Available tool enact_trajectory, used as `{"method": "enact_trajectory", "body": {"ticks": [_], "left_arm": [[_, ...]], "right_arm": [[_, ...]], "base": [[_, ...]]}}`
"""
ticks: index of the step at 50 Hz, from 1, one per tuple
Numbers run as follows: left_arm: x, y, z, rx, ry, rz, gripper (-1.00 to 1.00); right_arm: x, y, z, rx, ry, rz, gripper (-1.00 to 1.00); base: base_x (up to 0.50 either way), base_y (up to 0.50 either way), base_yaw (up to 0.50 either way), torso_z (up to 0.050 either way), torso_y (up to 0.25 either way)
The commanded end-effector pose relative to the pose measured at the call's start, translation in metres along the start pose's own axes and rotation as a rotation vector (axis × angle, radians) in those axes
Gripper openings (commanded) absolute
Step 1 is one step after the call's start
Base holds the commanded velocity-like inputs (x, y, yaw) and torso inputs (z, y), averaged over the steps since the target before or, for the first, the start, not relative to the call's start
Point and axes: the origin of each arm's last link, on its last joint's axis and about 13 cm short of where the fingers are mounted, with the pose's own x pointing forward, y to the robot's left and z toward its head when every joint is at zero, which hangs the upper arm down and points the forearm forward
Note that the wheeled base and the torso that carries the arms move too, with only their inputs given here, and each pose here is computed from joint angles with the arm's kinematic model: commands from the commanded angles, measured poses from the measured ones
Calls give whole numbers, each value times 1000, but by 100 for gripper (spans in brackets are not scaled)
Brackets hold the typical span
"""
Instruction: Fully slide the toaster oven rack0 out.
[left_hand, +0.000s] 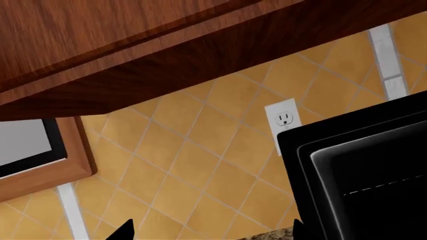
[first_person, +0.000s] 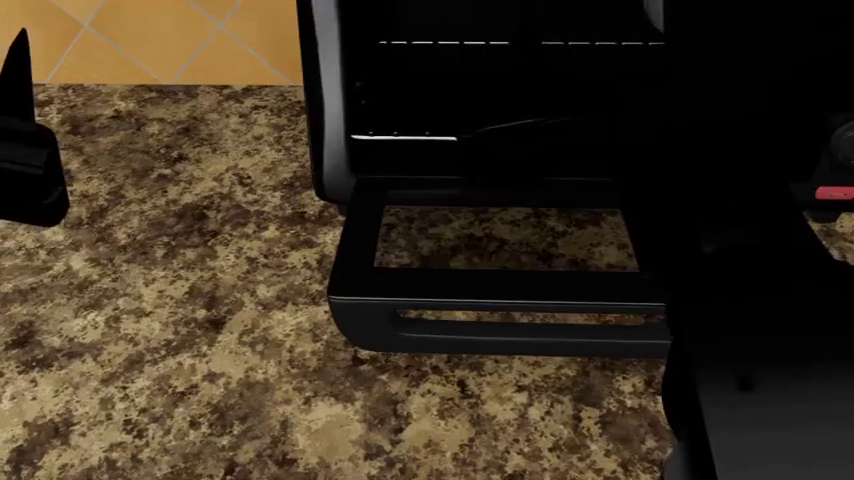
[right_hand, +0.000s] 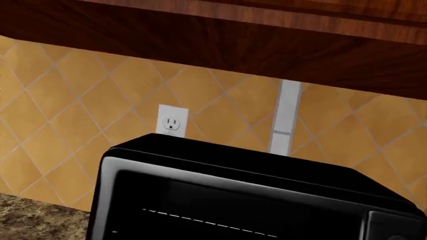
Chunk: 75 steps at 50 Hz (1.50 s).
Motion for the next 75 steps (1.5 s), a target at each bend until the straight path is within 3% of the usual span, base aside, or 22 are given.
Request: {"method": "enact_trajectory", "body": {"ticks": [1, 16, 29, 53, 75], "left_arm": [[0, 1, 2, 7, -8, -7, 100], [-3, 3, 5, 12, -17, 2, 100], [-4, 3, 6, 5, -22, 1, 100], [-4, 4, 7, 14, -22, 4, 100], [-4, 3, 9, 18, -24, 3, 100]], "right_arm": [[0, 0, 5, -29, -13, 10, 100], [16, 9, 38, -292, -26, 157, 100], [30, 11, 30, -466, 51, 196, 100], [38, 12, 22, -622, 122, 301, 100], [52, 10, 5, -673, 210, 367, 100]], "base": [[0, 0, 0, 0, 0], [0, 0, 0, 0, 0], [0, 0, 0, 0, 0], [0, 0, 0, 0, 0], [0, 0, 0, 0, 0]]}}
